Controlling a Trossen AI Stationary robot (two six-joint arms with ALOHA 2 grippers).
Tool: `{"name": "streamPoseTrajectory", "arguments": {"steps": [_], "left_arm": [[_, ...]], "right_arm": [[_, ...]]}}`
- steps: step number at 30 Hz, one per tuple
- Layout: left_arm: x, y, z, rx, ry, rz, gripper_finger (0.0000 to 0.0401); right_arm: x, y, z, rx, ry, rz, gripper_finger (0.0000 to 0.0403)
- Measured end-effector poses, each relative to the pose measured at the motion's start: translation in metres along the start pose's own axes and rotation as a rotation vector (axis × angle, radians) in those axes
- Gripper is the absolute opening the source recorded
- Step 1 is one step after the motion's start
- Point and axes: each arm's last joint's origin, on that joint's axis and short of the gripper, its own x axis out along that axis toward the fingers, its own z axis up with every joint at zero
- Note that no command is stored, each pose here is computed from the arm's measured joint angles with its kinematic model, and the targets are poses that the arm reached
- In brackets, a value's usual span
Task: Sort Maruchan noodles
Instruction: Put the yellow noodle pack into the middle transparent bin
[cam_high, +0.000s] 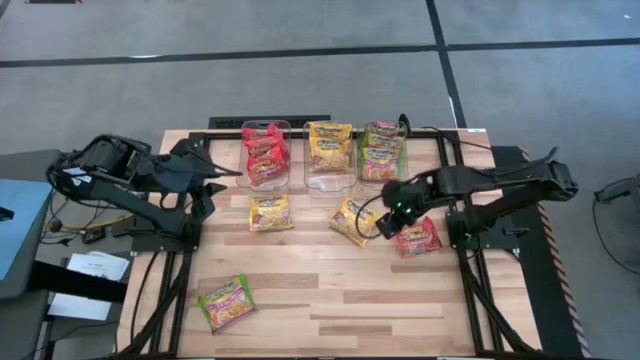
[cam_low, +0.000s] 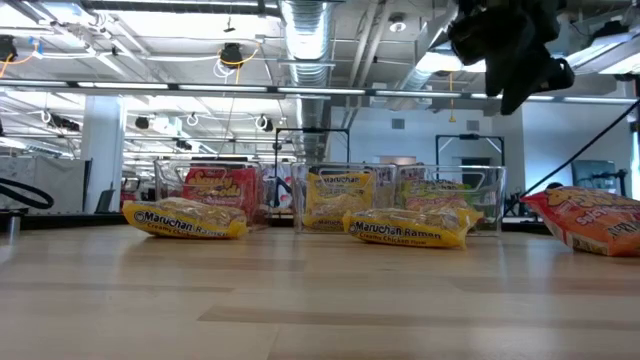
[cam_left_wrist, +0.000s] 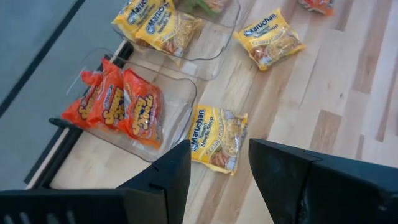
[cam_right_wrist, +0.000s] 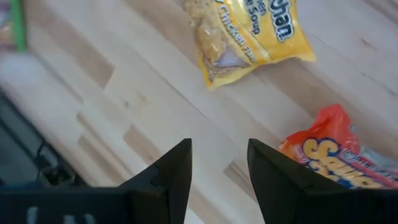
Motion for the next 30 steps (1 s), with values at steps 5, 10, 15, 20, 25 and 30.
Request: {"name": "streamPoseTrajectory", "arguments": {"steps": [5,10,15,20,25,30], "left_arm": [[0.0,0.0,0.0,0.01,0.0,-0.001,0.0151],[0.0,0.0,0.0,0.027,0.001,-0.004,0.0151],[0.0,-0.001,0.0,0.051,0.002,-0.004,0.0151],[0.0,-0.001,0.0,0.045,0.002,-0.003,0.0151],[0.0,0.0,0.0,0.042,-0.003,0.003,0.0151],[0.0,0.001,0.001,0.018,-0.025,0.042,0.0151]], "right_arm": [[0.022,0.017,-0.003,0.107,-0.055,-0.013,0.0178],[0.043,0.033,-0.005,0.127,-0.09,0.016,0.0178],[0.057,0.035,0.001,0.116,-0.098,-0.002,0.0178],[0.057,0.028,0.014,0.058,-0.114,-0.022,0.0178],[0.048,0.015,0.027,-0.029,-0.106,-0.037,0.0177],[0.044,-0.019,0.026,-0.01,-0.115,0.007,0.0166]]}}
